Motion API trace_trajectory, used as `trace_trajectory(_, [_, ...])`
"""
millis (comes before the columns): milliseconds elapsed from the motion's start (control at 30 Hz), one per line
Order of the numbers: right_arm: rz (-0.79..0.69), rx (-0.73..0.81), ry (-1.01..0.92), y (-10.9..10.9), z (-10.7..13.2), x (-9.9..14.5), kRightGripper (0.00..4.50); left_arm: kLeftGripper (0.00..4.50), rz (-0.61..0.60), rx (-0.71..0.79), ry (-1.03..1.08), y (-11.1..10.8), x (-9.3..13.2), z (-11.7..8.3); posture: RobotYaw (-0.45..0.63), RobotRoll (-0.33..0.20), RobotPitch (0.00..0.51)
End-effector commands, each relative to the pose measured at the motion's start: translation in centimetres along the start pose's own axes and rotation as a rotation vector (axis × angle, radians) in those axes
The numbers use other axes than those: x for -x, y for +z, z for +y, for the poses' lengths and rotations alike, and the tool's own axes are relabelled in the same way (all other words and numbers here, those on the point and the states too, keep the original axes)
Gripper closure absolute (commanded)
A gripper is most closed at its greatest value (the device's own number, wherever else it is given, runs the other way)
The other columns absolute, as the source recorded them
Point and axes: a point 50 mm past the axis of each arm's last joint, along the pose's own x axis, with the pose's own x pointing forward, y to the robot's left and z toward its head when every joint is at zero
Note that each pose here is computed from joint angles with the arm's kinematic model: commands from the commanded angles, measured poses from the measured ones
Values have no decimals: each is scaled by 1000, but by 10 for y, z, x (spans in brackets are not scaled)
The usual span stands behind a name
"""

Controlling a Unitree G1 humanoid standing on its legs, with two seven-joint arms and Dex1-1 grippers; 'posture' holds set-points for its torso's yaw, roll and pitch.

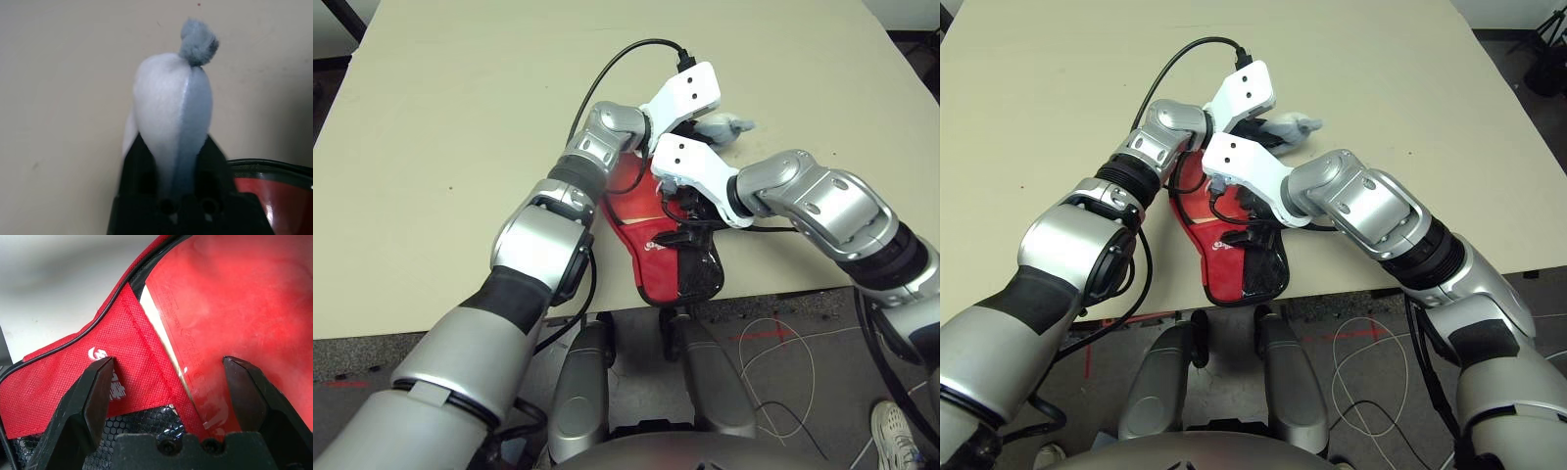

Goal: Store the ping-pong paddle in its case and zip it.

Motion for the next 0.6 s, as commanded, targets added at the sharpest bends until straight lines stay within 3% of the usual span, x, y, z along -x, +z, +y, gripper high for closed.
trace_trajectory(33, [82, -70, 20, -20, 0, -13, 0, 1592, -67, 13, 2, 19, 13, 12, 61, 0, 290])
trace_trajectory(167, [79, -73, 13, -21, -3, -13, 0, 122, -81, 18, 68, 25, 30, 26, 68, 0, 283])
trace_trajectory(433, [75, -75, -2, -21, -7, -12, 0, 36, -121, 71, 116, 25, 50, 37, 71, 0, 269])
trace_trajectory(600, [76, -79, -12, -22, -10, -11, 0, 36, -61, 99, 63, 8, 54, 31, 66, 0, 265])
